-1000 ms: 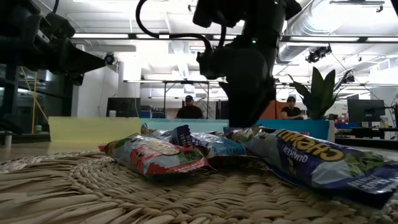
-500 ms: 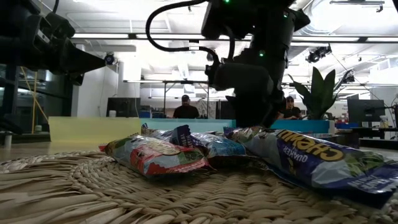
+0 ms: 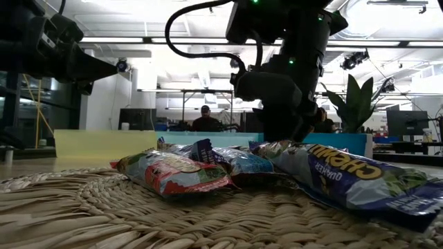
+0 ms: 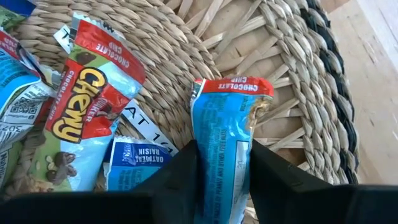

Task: Pick and place Granola Bars by type
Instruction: Put the red granola bar into the light green bin

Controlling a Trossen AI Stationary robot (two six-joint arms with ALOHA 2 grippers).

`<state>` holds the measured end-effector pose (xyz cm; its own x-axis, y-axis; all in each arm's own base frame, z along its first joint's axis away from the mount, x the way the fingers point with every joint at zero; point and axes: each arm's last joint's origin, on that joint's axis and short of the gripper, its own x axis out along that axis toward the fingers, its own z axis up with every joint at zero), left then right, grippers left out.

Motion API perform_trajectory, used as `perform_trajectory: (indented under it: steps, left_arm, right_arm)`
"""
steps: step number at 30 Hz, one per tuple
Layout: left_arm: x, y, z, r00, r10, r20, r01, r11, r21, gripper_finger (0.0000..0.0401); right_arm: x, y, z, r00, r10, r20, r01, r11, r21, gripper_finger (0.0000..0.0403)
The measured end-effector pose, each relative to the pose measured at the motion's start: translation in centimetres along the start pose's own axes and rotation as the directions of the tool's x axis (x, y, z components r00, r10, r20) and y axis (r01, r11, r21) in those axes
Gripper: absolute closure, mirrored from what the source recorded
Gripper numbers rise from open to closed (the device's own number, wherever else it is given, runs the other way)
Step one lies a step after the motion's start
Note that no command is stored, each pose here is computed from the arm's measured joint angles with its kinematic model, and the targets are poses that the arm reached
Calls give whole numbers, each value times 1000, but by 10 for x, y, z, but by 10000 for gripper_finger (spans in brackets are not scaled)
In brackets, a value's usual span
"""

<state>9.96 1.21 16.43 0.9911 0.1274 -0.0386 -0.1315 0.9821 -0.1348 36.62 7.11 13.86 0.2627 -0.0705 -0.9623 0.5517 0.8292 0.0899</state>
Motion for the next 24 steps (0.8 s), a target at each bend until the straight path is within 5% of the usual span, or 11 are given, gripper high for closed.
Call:
perform_trajectory:
  steps: [13, 24]
  left_arm:
    - [0, 0, 0, 1000, 0, 0, 0, 1000, 0, 401]
    - [0, 0, 0, 1000, 0, 0, 0, 1000, 0, 401]
  right_arm:
    - [-15, -5, 7, 998, 9, 58, -12, 999, 49, 316]
    - [-54, -9, 43, 932, 221, 288, -260, 960, 102, 316]
